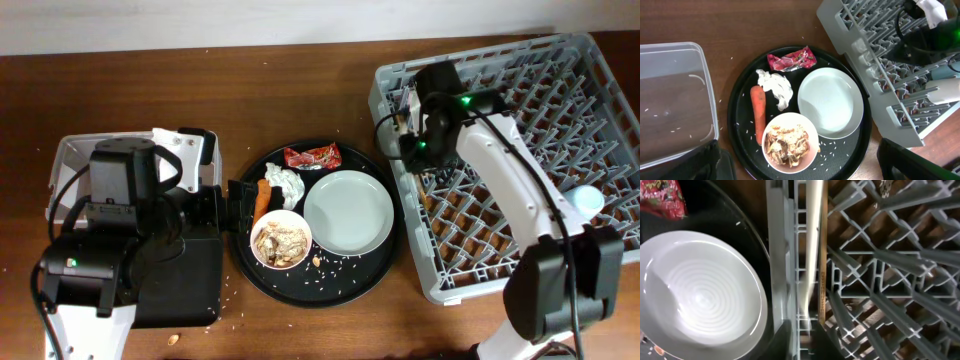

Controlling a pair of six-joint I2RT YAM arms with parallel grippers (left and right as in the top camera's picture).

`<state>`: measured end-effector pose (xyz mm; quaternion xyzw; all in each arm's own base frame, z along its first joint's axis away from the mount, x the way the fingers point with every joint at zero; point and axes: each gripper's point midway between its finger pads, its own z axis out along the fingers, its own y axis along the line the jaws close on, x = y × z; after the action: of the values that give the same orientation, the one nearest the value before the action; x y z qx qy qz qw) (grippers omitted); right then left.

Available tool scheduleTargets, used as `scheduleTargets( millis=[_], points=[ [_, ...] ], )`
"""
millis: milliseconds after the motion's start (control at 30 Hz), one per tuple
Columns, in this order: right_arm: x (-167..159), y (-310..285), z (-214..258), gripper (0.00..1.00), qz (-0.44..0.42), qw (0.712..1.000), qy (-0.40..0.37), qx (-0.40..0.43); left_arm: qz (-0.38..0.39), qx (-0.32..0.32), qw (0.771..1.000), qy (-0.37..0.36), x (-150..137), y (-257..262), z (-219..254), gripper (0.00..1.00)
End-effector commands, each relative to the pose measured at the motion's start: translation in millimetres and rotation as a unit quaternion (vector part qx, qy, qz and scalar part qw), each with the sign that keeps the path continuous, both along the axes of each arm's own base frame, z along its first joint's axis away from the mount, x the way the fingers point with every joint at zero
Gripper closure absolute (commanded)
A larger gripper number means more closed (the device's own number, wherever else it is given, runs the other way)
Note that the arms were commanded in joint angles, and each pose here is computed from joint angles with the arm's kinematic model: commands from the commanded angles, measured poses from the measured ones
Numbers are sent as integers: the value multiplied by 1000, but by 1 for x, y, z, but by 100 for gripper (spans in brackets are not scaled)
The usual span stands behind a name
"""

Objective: Sort waste into correct bins and load items into the dishwasher rack
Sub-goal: 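Lift the white plate with the right gripper and stand it in the rack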

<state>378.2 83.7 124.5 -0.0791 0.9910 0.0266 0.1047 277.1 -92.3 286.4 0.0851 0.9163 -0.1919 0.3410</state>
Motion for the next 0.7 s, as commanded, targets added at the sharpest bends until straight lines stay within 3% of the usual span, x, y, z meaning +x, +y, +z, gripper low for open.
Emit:
scheduleTargets(
  millis=[0, 100, 167, 233, 367, 467, 600, 633, 667],
  points=[
    [3, 6, 15, 44, 9, 1000, -20, 11, 3, -3, 1000, -3, 0, 0, 3, 1],
    [-14, 39, 59, 46, 45, 996, -46, 65, 3, -3, 1000, -4, 0, 0, 3, 1],
    [-54, 68, 73, 52, 6, 996, -11, 89, 3, -3, 1000, -3, 0, 0, 3, 1],
    [-101, 107, 44, 53, -73, 992, 64, 75, 3, -3, 1000, -3, 0, 0, 3, 1],
    [-147, 93, -46, 49, -221, 970, 106, -3, 3, -3, 1000, -3, 0, 0, 3, 1],
    [-152, 84, -94, 48, -279, 949, 140, 46, 3, -3, 1000, -3, 0, 0, 3, 1],
    [-141, 92, -116, 49, -285, 948, 126, 70, 3, -3, 1000, -3, 0, 0, 3, 1],
    [-138, 93, -124, 56, -286, 948, 126, 67, 3, -3, 1000, -3, 0, 0, 3, 1],
    [-136, 91, -129, 73, -287, 948, 124, 60, 3, -3, 1000, -3, 0, 0, 3, 1]
  ],
)
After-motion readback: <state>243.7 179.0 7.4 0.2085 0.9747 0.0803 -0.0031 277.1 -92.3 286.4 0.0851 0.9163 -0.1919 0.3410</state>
